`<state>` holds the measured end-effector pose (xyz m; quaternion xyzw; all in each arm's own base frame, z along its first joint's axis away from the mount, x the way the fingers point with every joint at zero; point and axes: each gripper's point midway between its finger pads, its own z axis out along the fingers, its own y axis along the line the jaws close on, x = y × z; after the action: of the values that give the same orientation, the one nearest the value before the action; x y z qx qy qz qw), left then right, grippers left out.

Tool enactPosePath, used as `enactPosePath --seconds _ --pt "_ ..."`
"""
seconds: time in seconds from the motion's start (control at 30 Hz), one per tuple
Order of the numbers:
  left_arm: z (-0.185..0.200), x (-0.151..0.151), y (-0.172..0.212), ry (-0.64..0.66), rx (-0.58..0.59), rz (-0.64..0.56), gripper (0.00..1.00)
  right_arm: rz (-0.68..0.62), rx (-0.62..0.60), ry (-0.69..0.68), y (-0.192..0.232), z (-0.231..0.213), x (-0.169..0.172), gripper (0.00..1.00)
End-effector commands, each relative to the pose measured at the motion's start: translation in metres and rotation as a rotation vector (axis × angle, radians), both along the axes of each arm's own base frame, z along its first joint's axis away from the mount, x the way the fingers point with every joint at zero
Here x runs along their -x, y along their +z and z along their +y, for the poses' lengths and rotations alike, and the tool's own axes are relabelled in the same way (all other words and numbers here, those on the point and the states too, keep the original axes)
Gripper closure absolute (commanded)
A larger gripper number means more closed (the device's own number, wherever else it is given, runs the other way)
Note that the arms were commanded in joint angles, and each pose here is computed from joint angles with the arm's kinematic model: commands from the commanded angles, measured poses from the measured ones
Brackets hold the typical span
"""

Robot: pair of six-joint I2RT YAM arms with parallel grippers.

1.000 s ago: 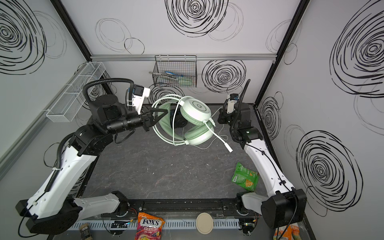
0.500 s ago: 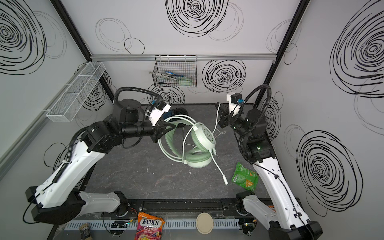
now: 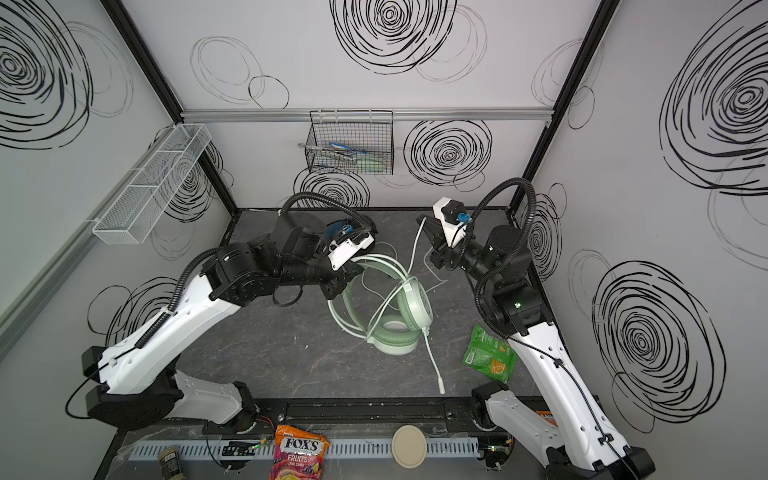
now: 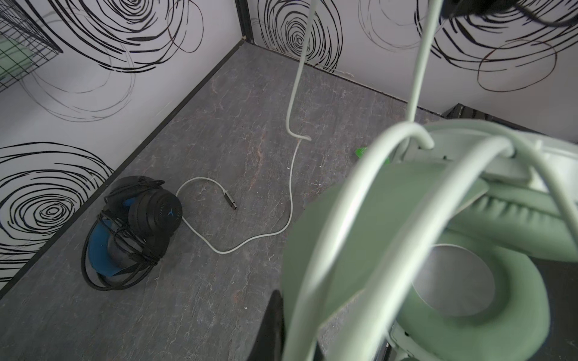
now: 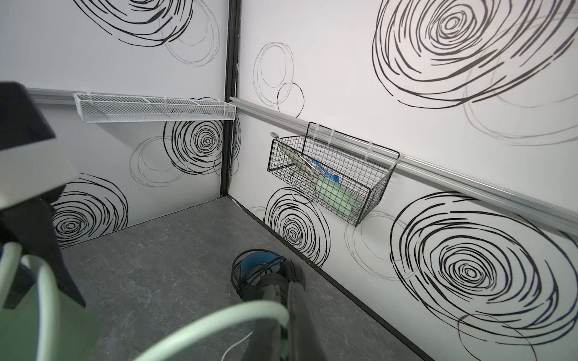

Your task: Wrap the headphones

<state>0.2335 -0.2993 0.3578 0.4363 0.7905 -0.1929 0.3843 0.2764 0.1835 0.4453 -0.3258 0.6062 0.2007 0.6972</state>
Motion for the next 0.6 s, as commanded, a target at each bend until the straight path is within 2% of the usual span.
enactPosePath --seconds 0.0,0.07,0.23,0.4,0.57 --pt "-0.004 -0.012 0.02 0.03 0.043 -0.068 1.0 -0.066 0.006 0.032 0.015 0.004 0.013 1.0" --pt "0.0 -0.022 0.015 0.089 0.013 -0.085 1.0 -0.089 -0.004 0.027 0.021 0.003 0.017 1.0" --pt "0.026 -0.056 0.023 0.333 -0.033 -0.167 1.0 -0.164 -0.006 -0.018 0.037 -0.004 0.029 1.0" --pt "0.068 -0.082 0.046 0.624 -0.103 -0.321 1.0 -0.226 0.038 -0.093 0.043 -0.01 0.036 1.0" --pt "0.091 -0.089 0.079 0.808 -0.149 -0.495 1.0 -0.249 0.122 -0.114 0.04 -0.004 0.044 1.0"
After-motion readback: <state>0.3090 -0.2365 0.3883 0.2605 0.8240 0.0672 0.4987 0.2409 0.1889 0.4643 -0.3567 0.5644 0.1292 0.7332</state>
